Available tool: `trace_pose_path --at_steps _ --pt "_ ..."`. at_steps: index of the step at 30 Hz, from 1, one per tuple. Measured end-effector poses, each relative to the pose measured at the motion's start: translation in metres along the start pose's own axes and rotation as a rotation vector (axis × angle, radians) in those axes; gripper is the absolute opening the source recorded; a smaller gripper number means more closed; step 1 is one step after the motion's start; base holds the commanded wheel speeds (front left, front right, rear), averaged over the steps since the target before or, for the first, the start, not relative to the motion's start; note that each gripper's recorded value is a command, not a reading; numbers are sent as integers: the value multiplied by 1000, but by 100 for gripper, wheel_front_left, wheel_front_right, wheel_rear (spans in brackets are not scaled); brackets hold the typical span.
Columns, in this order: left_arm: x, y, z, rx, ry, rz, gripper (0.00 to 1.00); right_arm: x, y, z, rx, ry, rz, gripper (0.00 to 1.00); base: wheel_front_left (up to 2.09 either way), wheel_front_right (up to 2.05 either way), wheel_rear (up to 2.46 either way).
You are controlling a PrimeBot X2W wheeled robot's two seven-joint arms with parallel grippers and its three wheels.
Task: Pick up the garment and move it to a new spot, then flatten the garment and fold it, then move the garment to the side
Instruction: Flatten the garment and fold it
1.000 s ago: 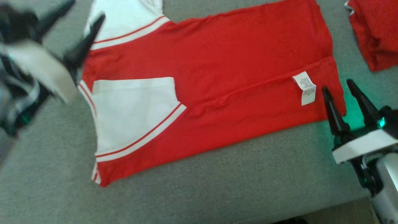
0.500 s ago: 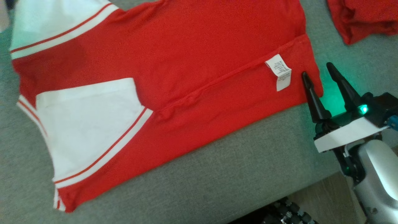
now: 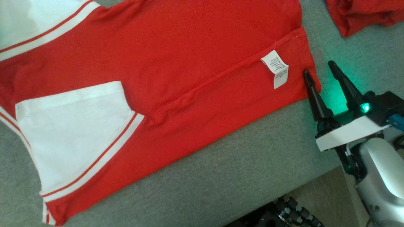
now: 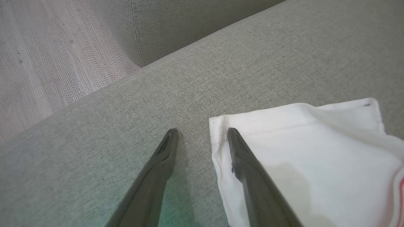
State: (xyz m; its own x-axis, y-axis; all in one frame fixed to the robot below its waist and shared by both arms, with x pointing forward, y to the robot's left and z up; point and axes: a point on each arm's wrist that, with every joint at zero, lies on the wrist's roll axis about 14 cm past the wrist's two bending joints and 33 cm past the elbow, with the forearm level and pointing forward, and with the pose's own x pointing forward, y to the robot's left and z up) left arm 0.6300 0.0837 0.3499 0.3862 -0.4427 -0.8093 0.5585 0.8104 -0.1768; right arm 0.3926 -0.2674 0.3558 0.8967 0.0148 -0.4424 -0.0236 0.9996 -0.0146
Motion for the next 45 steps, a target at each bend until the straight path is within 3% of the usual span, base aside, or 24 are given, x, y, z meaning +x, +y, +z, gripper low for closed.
trace_pose_path --at_steps 2,4,5,6,8,9,10,12,13,20,28,32,45 --pt "1 -2 1 -1 -2 -8 80 1 -1 0 -2 -1 -1 100 0 0 0" --pt "1 -4 2 -6 -5 -19 67 -1 -1 -1 -2 5 -4 100 0 0 0" --pt "1 -5 2 -4 -6 -21 95 -1 -2 -2 -3 7 -4 100 0 0 0" --pt "2 -6 3 -2 -6 -24 100 -1 -2 -3 -3 10 -5 100 0 0 0" --pt "3 -9 3 0 -6 -31 100 -2 -2 -3 -4 12 -7 100 0 0 0" --pt "4 -9 4 2 -6 -34 93 -2 -3 -3 -5 13 -7 100 0 0 0" --pt "4 -9 3 4 0 -35 56 -1 -3 -3 -6 13 -8 100 0 0 0" --pt "5 -12 5 5 2 -44 24 0 -4 -2 -8 10 -9 100 0 0 0" --pt "5 -14 6 11 0 -52 1 0 -5 -1 -8 9 -11 100 0 0 0" --pt "-1 -16 10 35 -29 -45 0 2 -9 6 -12 4 -13 100 0 0 0" --pt "-22 -23 21 103 -95 -38 0 51 -13 83 18 -47 61 100 0 0 0" --pt "-32 -28 25 145 -121 -45 0 79 -10 100 22 -12 96 100 0 0 0" --pt "-41 -27 12 211 -123 -59 0 145 5 76 -155 155 142 100 0 0 0"
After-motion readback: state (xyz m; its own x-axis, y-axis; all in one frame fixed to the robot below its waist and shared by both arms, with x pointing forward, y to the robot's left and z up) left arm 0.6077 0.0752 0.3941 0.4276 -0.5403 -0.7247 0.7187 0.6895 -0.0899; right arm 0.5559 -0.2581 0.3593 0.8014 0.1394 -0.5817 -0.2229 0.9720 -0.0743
